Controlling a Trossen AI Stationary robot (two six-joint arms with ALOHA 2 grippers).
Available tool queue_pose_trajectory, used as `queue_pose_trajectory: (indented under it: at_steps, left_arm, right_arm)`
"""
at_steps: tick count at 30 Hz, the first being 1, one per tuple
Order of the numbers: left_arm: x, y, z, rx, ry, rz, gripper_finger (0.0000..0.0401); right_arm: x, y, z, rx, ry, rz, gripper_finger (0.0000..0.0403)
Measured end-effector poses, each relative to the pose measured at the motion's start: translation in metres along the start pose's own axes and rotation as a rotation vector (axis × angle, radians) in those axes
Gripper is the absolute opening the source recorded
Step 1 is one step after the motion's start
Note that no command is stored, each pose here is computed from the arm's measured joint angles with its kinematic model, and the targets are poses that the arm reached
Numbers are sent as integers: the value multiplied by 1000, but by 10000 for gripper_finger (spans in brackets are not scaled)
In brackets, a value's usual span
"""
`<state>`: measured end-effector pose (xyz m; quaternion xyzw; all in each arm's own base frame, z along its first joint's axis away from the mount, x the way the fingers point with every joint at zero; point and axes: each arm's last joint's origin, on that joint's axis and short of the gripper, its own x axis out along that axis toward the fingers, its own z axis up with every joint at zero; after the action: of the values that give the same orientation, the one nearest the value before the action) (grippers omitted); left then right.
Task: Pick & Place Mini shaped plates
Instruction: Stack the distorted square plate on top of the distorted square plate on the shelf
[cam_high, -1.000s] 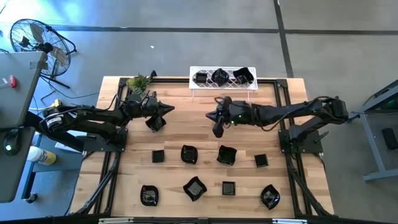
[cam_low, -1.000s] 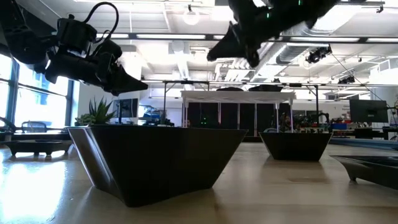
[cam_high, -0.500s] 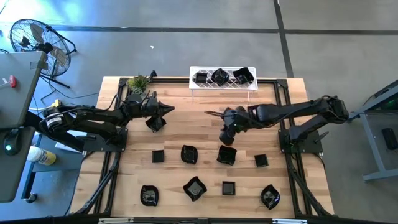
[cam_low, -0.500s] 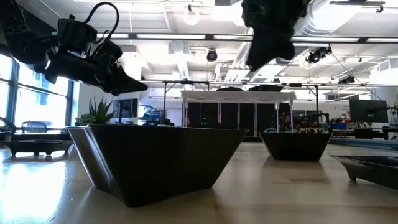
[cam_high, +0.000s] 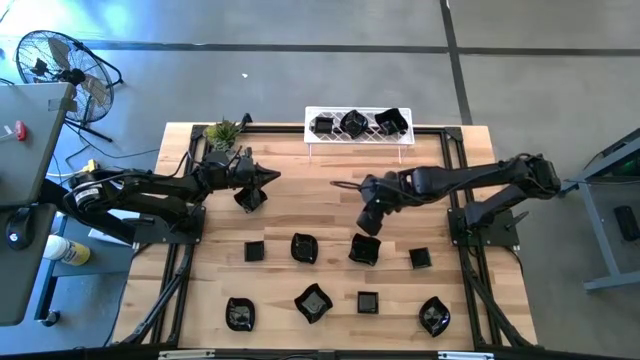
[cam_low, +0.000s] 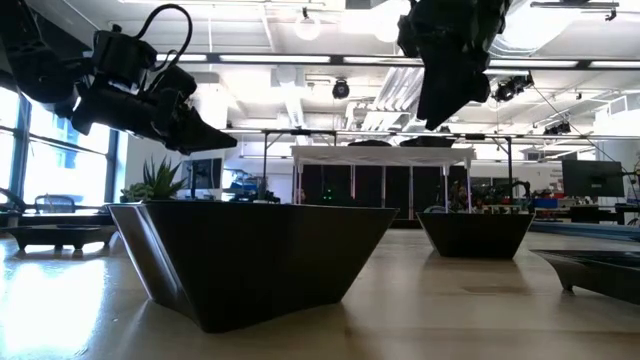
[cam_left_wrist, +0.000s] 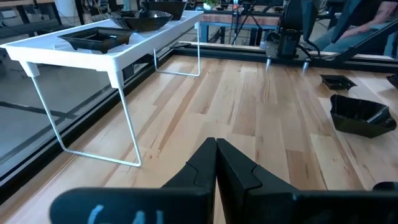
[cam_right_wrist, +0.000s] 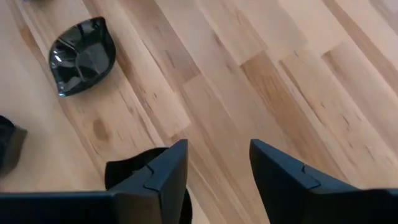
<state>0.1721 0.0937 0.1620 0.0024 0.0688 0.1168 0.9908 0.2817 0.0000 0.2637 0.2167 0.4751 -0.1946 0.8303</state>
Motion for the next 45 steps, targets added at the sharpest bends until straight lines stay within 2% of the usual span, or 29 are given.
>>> queue_pose_trajectory:
  at_steps: [3,9,16,23,34,40,42,45]
  left_arm:
    - [0,0,0,0,1,0,4]
    - [0,0,0,1,4,0,4]
    - [0,0,0,2,4,3,4]
    - [0,0,0,2,3,2,4]
    - [0,0,0,2,3,2,4]
    - [0,0,0,10,3,1,4]
    - [0,0,0,10,3,0,4]
    - [0,0,0,10,3,-1,4]
  right_arm:
    - [0,-2,4,25,-8,21,169]
    - [5,-2,2,-4,18,14,175]
    - [17,1,2,-29,94,17,200]
    - [17,6,5,-80,103,16,225]
    - [17,-3,6,-104,166,-21,229]
    - [13,10,17,-152,221,-44,229]
    - [21,18,17,-185,242,-42,229]
    - [42,29,10,-218,322,28,228]
